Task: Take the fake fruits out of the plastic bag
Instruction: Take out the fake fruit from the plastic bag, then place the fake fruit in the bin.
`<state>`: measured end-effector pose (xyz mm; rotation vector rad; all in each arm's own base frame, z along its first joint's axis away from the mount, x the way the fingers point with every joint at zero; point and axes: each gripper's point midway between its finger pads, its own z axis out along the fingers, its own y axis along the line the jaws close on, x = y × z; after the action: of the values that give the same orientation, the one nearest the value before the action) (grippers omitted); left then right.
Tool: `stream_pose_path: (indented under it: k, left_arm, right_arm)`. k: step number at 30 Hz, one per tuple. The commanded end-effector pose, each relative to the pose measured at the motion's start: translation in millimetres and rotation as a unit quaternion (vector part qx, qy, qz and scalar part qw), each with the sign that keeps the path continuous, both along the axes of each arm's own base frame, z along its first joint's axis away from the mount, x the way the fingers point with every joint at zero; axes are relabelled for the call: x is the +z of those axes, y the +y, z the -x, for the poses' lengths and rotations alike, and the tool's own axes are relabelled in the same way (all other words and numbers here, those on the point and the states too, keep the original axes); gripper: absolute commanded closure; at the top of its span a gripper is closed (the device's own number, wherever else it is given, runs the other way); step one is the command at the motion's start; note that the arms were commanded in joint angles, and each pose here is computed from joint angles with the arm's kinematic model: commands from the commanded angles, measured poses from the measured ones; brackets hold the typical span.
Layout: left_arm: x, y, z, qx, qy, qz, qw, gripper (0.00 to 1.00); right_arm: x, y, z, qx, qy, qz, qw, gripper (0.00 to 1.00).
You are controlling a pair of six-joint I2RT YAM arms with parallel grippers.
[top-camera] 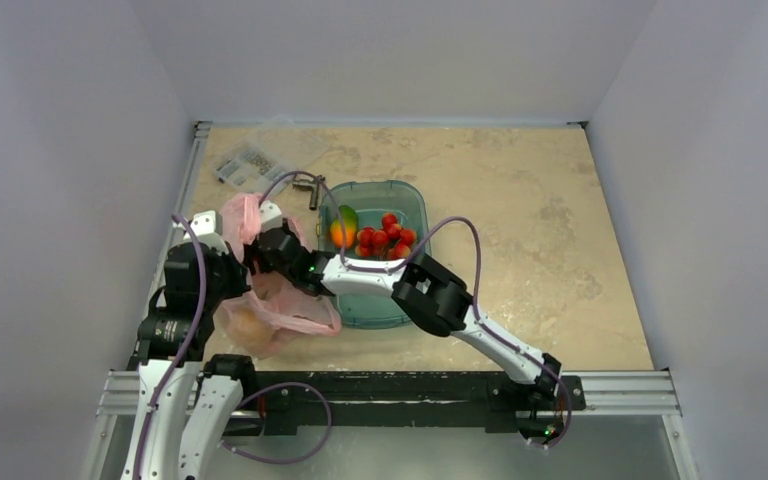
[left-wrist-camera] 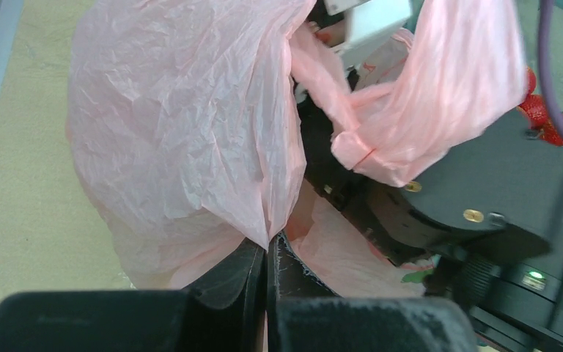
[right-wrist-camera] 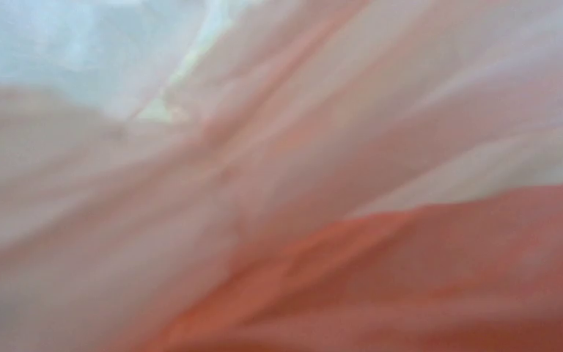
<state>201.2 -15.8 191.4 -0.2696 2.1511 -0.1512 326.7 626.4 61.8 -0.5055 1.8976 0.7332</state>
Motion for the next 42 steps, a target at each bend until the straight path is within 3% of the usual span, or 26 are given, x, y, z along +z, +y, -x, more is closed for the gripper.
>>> stream_pose_path:
  k: [1, 8, 23, 32, 38, 42]
  left_arm:
    - [7, 0, -3, -0.002, -0.020, -0.005, 1.000, 1.00]
    - [11, 10, 1, 0.025, -0.033, -0.013, 0.999, 1.00]
    - [12, 18, 2, 0.050, -0.034, -0.021, 0.998, 1.00]
    - [12, 15, 2, 0.042, -0.033, -0.016, 0.998, 1.00]
    - [13, 13, 2, 0.037, -0.036, -0.012, 0.999, 1.00]
    - [13, 9, 2, 0.028, -0.036, -0.005, 0.999, 1.00]
  right_arm:
    - [111, -5, 7, 0.013, -0.051, -0.082, 0.995, 0.82]
    - [136, -39, 35, 0.037, -0.031, -0.088, 0.995, 0.98]
    - [144, -121, 134, 0.203, 0.023, -0.056, 0.977, 1.00]
    - [138, -212, 111, 0.093, -0.023, 0.060, 0.994, 1.00]
    - [91, -273, 95, -0.007, 0.033, 0.112, 0.993, 1.00]
    - [63, -280, 92, -0.023, 0.083, 0.120, 0.989, 1.00]
